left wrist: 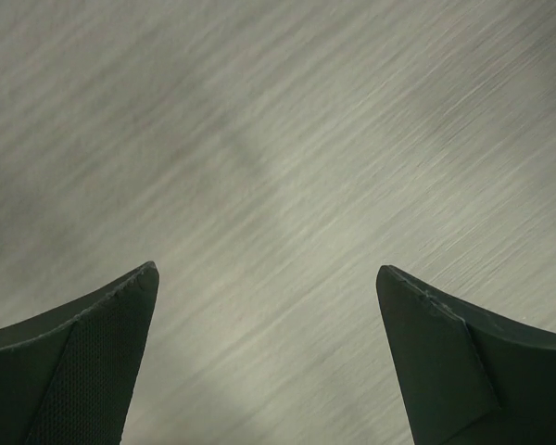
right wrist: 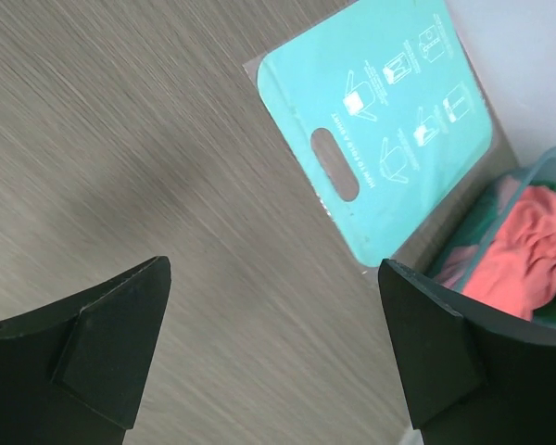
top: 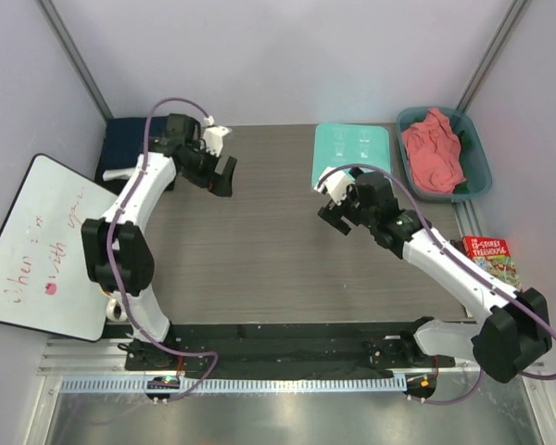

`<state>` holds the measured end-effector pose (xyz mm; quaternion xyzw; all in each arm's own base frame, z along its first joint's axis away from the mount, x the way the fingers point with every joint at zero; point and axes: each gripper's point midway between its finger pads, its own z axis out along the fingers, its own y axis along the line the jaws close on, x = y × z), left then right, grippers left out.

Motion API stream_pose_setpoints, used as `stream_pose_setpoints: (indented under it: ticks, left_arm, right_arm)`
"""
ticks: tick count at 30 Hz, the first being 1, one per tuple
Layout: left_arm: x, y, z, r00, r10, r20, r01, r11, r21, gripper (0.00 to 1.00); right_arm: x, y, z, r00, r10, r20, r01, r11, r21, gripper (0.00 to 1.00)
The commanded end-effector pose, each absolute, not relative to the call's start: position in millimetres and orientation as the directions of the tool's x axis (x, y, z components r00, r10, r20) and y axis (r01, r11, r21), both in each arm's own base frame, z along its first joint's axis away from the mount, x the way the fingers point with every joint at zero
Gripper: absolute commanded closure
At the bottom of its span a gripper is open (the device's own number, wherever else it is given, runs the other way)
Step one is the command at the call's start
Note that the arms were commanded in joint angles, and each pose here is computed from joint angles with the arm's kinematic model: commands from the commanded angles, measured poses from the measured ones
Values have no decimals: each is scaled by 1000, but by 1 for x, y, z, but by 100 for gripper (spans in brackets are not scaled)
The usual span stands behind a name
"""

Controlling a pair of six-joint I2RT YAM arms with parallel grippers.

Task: Fold and stack the t-shirts
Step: Put the neatly folded tshirt into the corner of the board with the left arm

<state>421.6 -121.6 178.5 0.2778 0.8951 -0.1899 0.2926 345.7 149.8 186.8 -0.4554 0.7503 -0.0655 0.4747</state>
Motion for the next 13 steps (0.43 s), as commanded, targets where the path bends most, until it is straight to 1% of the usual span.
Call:
stream_pose_setpoints:
  ticks: [1,3,4,5,8,11,13]
  left_arm:
    - [442,-87,246,-543,297,-786,377,922,88,0]
    - [433,-85,269,-488,284,-825,351,930,112,0]
    - [428,-83,272,-484,282,-829,343,932,117,0]
    - [423,-84,279,-468,281,-838,342,932,121,0]
    - [411,-83,281,-464,291,-837,345,929,132,0]
    - [402,-83,277,-468,308,-828,350,925,146,0]
    - [395,-82,280,-463,301,-834,343,928,144,0]
  right_arm:
    - [330,149,214,-252,-508,-823,-510,793,-333,0]
    - [333,140,230,-262,-418,-870,-414,863,-290,0]
    - [337,123,245,-284,-305,-909,-265,936,-232,0]
    - [342,115,258,-262,-240,-935,-187,963,-195,0]
    - [348,103,276,-226,-185,-956,-107,981,-165,0]
    - [349,89,286,-200,-185,-962,-33,983,-182,0]
    - [346,87,296,-179,-167,-970,-28,986,-165,0]
